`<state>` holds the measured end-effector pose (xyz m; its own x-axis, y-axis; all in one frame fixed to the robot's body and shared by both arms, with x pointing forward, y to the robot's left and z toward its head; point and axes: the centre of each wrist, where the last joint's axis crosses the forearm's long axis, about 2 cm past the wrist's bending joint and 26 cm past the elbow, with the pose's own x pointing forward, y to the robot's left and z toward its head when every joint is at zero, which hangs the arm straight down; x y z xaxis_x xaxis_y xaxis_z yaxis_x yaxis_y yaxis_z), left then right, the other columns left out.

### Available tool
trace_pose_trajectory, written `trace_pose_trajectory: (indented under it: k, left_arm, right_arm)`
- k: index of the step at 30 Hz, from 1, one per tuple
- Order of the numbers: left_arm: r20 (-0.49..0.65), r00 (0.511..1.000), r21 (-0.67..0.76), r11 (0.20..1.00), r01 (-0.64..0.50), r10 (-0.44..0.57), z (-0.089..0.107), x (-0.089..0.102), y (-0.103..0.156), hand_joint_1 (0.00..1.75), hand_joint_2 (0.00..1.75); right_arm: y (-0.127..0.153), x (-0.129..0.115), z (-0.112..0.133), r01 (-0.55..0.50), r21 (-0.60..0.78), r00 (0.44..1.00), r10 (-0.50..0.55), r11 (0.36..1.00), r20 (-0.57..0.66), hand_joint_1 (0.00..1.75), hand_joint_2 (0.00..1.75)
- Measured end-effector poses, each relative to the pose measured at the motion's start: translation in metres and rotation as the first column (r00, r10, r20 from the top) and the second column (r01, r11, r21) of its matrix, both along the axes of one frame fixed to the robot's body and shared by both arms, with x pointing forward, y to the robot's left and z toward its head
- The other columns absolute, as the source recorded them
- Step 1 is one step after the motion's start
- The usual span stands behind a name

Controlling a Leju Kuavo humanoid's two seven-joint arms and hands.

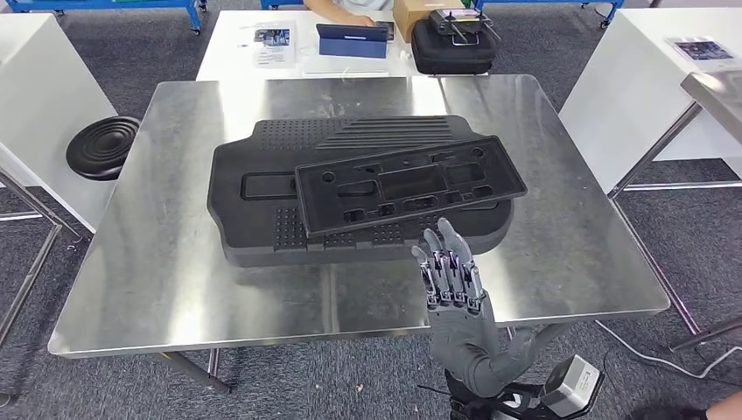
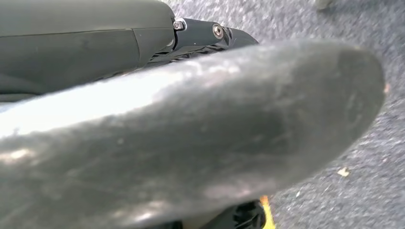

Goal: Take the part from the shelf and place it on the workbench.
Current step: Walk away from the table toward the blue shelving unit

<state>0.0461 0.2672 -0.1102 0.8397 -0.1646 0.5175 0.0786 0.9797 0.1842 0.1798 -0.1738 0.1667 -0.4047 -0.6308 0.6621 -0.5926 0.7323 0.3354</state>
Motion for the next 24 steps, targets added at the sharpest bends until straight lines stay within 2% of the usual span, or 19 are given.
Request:
trace_pose_trajectory:
  k: [24]
  left_arm:
    - [-0.005,1.000,-0.007,1.000,0.014,-0.014,0.0002,0.0003,-0.0031,0.00,0.00]
  right_arm:
    - [0.0028,0.0033,-0.0029,0.002,-0.003,1.000,-0.002,1.000,-0.020,0.00,0.00]
